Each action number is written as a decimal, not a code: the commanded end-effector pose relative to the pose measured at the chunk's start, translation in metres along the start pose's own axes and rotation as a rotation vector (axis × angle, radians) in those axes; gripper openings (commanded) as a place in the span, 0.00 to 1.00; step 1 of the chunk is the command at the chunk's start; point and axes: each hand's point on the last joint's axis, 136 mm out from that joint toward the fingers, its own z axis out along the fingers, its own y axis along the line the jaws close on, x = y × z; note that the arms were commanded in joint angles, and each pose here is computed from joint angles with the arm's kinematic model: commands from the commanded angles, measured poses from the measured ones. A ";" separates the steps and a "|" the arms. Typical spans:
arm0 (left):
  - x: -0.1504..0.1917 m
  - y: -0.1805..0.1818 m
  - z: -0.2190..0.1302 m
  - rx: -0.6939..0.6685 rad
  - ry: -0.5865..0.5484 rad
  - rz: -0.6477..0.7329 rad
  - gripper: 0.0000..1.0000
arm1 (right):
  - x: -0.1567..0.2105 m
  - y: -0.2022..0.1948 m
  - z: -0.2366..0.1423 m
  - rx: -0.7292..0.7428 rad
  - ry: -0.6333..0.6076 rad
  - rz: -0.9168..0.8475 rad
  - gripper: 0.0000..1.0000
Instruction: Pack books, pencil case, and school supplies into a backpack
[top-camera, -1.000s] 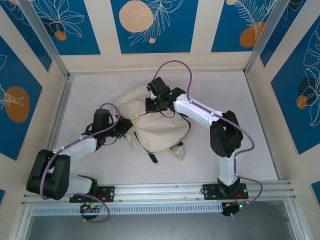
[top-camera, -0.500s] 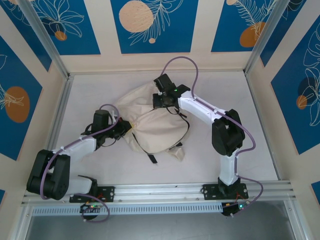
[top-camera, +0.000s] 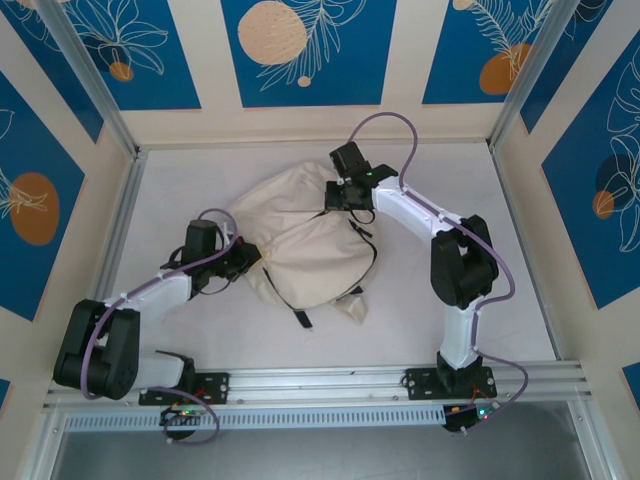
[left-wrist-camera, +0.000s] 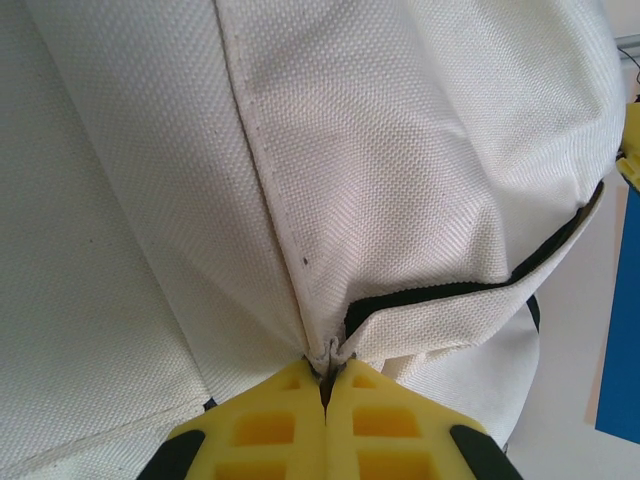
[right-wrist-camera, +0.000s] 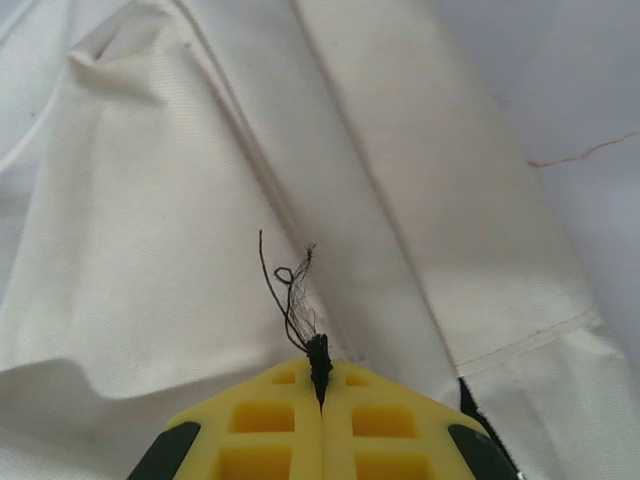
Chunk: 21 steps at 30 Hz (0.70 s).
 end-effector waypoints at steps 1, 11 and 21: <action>0.005 0.033 -0.006 -0.124 0.013 -0.049 0.00 | -0.007 -0.034 0.014 0.045 0.010 0.089 0.00; 0.001 0.038 -0.008 -0.143 0.011 -0.055 0.00 | -0.006 -0.062 0.023 0.103 0.054 0.199 0.00; -0.025 0.007 0.003 -0.067 0.007 -0.008 0.00 | 0.017 -0.096 0.015 0.183 0.040 0.363 0.00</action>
